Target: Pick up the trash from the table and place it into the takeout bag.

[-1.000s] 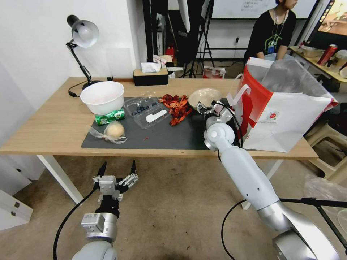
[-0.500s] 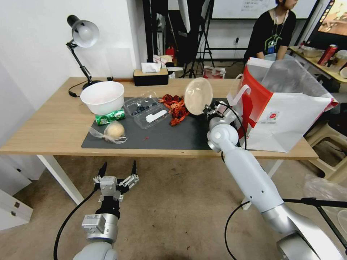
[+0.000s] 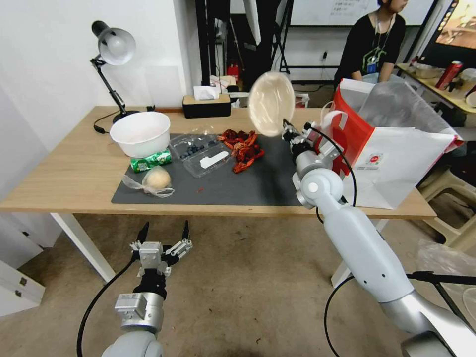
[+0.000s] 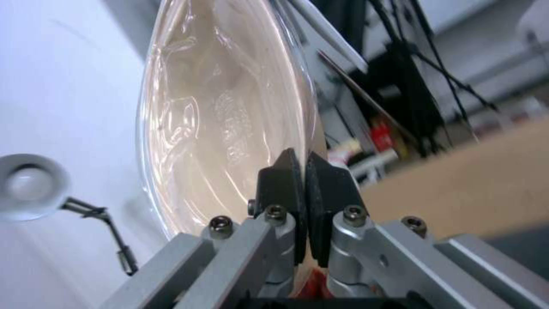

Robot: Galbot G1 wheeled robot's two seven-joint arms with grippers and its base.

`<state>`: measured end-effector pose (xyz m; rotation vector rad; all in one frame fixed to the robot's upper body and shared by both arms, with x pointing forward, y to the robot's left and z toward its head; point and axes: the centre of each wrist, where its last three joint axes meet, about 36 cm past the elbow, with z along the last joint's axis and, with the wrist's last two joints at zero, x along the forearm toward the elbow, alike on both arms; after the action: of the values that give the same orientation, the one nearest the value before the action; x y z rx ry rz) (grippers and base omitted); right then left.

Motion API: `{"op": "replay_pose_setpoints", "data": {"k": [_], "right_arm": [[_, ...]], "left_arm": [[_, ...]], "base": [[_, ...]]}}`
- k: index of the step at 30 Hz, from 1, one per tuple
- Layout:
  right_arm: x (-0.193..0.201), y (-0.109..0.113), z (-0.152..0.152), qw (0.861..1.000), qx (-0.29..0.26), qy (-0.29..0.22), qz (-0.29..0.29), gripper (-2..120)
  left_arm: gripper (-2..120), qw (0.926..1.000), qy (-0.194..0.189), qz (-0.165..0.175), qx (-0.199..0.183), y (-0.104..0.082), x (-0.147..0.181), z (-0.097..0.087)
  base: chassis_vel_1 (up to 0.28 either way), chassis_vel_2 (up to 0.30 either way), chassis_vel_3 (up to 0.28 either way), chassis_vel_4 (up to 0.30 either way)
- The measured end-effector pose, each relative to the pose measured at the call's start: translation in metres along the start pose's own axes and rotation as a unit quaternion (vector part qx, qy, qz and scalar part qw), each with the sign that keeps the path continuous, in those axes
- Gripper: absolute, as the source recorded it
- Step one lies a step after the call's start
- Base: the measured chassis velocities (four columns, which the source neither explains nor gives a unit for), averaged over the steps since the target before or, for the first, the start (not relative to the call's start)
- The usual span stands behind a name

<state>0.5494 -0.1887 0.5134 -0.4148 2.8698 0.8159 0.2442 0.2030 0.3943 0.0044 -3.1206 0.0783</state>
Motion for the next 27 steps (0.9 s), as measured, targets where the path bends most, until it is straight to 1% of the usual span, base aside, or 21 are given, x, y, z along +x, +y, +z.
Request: {"op": "replay_pose_setpoints", "data": {"k": [2,3,6,7,8,9,10,11,12,13,14,15,16,18,19,22,23,24,25,26,27], "right_arm": [[0.002,0.002,-0.007,0.999,0.029,-0.022,-0.024,0],[0.002,0.002,-0.007,0.999,0.029,-0.022,-0.024,0],[0.006,0.003,-0.028,0.991,0.091,-0.076,-0.057,0],[0.006,0.003,-0.028,0.991,0.091,-0.076,-0.057,0],[0.007,0.004,-0.039,0.988,0.108,-0.096,-0.061,0],[0.007,0.004,-0.039,0.988,0.108,-0.096,-0.061,0],[0.011,0.006,-0.062,0.981,0.136,-0.124,-0.057,0],[0.011,0.006,-0.062,0.981,0.136,-0.124,-0.057,0],[0.014,0.007,-0.073,0.978,0.153,-0.131,-0.049,0],[0.019,0.007,-0.090,0.972,0.187,-0.139,-0.033,0],[0.022,0.007,-0.098,0.967,0.209,-0.142,-0.021,0],[0.022,0.007,-0.098,0.967,0.209,-0.142,-0.021,0],[0.029,0.004,-0.113,0.957,0.250,-0.145,0.006,0],[0.040,-0.004,-0.133,0.939,0.306,-0.148,0.046,0],[0.040,-0.004,-0.133,0.939,0.306,-0.148,0.046,0],[0.057,-0.021,-0.151,0.914,0.365,-0.150,0.094,0],[0.057,-0.021,-0.151,0.914,0.365,-0.150,0.094,0],[0.067,-0.029,-0.154,0.903,0.388,-0.146,0.113,0],[0.075,-0.034,-0.155,0.895,0.403,-0.139,0.131,0],[0.075,-0.034,-0.155,0.895,0.403,-0.139,0.131,0],[0.082,-0.037,-0.155,0.890,0.413,-0.131,0.144,0]], "left_arm": [[100,1.0000,0.000,0.000,0.000,0.000,0.000,0.000],[100,1.0000,0.000,0.000,0.000,0.000,0.000,0.000],[100,1.0000,0.000,0.000,-0.001,0.000,0.000,0.001],[100,1.0000,0.000,0.000,-0.001,0.000,0.000,0.001],[100,1.0000,0.001,0.000,-0.001,0.000,0.000,0.001],[100,1.0000,0.001,0.000,-0.001,0.000,0.000,0.001],[100,1.0000,0.001,0.001,-0.002,0.000,0.000,0.001],[100,1.0000,0.001,0.001,-0.002,0.000,0.000,0.001],[100,1.0000,0.001,0.001,-0.002,0.000,0.000,0.002],[100,1.0000,0.001,0.001,-0.003,-0.001,0.000,0.002],[100,1.0000,0.001,0.001,-0.003,-0.001,0.000,0.002],[100,1.0000,0.001,0.001,-0.003,-0.001,0.000,0.002],[100,1.0000,0.002,0.001,-0.004,-0.001,0.000,0.003],[100,1.0000,0.002,0.002,-0.004,-0.001,0.000,0.004],[100,1.0000,0.002,0.002,-0.004,-0.001,0.000,0.004],[100,1.0000,0.002,0.005,-0.005,-0.003,0.000,0.005],[100,1.0000,0.002,0.005,-0.005,-0.003,0.000,0.005],[100,1.0000,0.002,0.006,-0.005,-0.004,0.000,0.005],[100,1.0000,0.002,0.007,-0.005,-0.004,0.000,0.005],[100,1.0000,0.002,0.007,-0.005,-0.004,0.000,0.005],[100,1.0000,0.001,0.008,-0.005,-0.005,0.000,0.005]], "base": [[0.000,0.000,0.000,0.000],[0.000,0.000,0.000,0.000],[0.000,0.000,0.000,0.000],[0.000,0.000,0.000,0.000],[0.000,0.000,0.000,0.000],[0.000,0.000,0.000,0.000],[0.000,0.000,0.000,0.000],[0.000,0.000,0.000,0.000],[0.000,0.000,0.000,0.000],[0.000,0.000,0.000,0.000],[0.000,0.000,0.000,0.000],[0.000,0.000,0.000,0.000],[0.000,0.000,0.000,0.000],[0.000,0.000,0.000,0.000],[0.000,0.000,0.000,0.000],[0.000,0.000,0.000,0.000],[0.000,0.000,0.000,0.000],[0.000,0.000,0.000,0.000],[0.000,0.000,0.000,0.000],[0.000,0.000,0.000,0.000],[0.000,0.000,0.000,0.000]]}}
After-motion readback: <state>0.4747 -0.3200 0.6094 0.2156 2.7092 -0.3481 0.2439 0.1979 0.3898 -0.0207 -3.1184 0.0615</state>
